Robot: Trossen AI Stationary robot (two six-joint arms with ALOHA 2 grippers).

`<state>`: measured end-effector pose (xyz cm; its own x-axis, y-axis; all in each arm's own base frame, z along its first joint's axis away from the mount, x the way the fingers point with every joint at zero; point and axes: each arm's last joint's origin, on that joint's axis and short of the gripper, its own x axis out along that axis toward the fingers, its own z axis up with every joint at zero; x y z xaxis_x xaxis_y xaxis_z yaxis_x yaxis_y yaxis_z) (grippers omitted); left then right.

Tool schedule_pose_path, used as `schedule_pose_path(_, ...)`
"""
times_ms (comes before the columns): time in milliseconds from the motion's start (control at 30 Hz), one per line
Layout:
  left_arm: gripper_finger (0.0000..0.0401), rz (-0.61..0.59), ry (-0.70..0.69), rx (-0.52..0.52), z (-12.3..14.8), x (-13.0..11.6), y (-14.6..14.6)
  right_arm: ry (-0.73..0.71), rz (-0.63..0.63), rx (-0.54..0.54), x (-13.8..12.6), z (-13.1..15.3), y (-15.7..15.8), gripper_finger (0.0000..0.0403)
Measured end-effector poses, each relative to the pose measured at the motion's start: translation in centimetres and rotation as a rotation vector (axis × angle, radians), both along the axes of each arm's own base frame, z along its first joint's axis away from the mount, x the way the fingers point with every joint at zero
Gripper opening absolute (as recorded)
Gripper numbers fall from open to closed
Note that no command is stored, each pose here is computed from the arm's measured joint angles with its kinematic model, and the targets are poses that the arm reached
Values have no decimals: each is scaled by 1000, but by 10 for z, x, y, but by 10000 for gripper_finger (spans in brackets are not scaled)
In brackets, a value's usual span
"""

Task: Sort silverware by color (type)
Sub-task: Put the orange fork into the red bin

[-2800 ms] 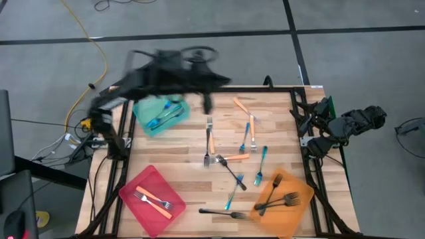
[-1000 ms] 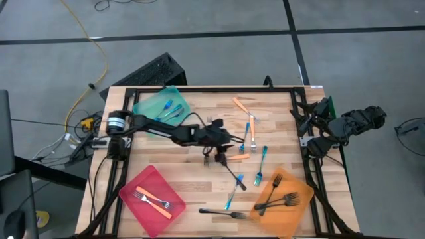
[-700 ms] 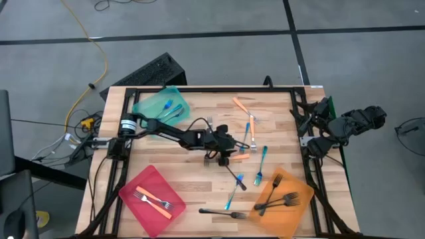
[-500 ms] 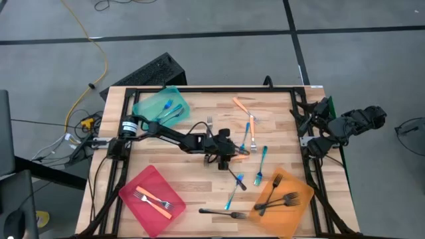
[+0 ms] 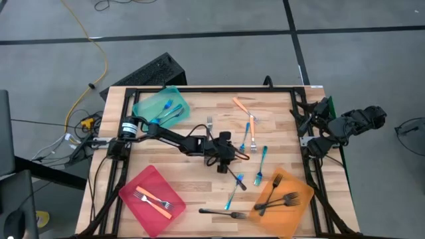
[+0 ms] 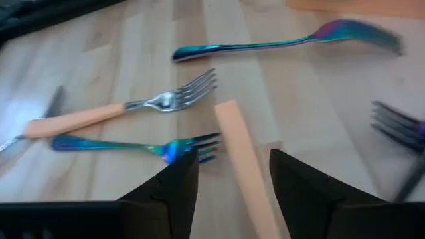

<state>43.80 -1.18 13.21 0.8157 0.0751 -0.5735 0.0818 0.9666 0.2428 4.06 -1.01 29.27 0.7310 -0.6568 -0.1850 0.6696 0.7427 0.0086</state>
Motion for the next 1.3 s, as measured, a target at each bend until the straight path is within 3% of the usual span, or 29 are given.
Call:
schedule_pose_path(267, 185, 5, 1, 10, 0, 0, 0, 0, 0, 0, 0, 0, 0, 242)
schedule_pose_path(567, 185, 39, 57, 16, -33, 8, 0, -1, 0, 1, 0, 0, 0, 242)
schedule_pose_path(933, 183, 83, 105, -20, -42, 11, 2, 1, 0, 0, 0, 0, 0, 242)
schedule_pose_path(1067, 157, 103, 111, -57, -43, 10, 3, 1, 0, 0, 0, 0, 0, 242)
schedule_pose_path(1300, 63, 99, 126, -115, -45, 10, 5, 1, 0, 0, 0, 0, 0, 242)
